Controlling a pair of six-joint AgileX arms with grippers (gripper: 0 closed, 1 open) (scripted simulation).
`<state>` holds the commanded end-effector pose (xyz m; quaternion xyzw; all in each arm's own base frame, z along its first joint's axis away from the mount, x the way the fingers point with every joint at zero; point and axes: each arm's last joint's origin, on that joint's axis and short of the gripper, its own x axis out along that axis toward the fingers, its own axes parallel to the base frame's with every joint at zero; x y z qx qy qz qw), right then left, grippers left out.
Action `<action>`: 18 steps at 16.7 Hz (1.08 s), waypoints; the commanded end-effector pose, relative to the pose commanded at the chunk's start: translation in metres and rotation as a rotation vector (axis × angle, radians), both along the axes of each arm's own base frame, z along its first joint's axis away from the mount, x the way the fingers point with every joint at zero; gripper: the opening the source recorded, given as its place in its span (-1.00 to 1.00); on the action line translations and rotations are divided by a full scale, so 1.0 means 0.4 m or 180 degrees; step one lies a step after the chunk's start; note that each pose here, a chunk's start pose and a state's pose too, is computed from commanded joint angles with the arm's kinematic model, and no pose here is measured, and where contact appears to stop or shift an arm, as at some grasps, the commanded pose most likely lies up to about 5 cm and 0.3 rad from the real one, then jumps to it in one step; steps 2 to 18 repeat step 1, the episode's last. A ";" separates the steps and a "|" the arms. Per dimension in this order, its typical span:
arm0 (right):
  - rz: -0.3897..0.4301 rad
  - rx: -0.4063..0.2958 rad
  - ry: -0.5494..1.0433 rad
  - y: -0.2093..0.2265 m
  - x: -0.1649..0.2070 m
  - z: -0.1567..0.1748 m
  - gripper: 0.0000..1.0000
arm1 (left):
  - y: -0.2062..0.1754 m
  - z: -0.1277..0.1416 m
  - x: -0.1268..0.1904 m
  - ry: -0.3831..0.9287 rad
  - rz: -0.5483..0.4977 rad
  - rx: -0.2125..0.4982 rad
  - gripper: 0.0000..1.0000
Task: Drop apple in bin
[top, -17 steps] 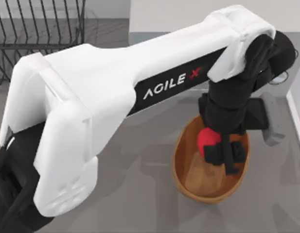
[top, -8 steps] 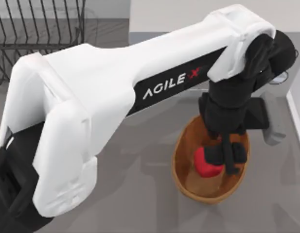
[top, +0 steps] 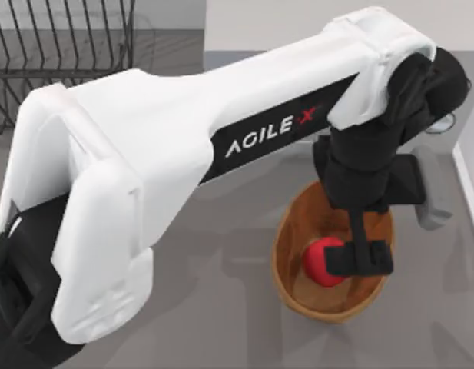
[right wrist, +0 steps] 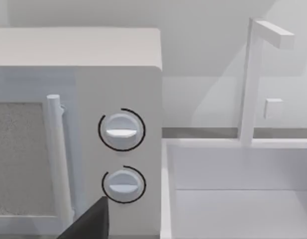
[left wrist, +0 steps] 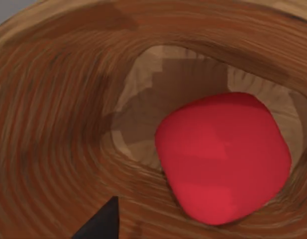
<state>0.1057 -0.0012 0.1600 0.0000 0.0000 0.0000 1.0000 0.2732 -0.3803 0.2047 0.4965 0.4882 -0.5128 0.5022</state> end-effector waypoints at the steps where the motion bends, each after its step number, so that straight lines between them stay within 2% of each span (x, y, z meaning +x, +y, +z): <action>1: 0.0000 0.0000 0.0000 0.000 0.000 0.000 1.00 | 0.000 0.000 0.000 0.0000 0.0000 0.0000 1.00; 18: 0.0000 0.0000 0.0000 0.000 0.000 0.000 1.00 | 0.000 0.000 0.000 0.0000 0.0000 0.0000 1.00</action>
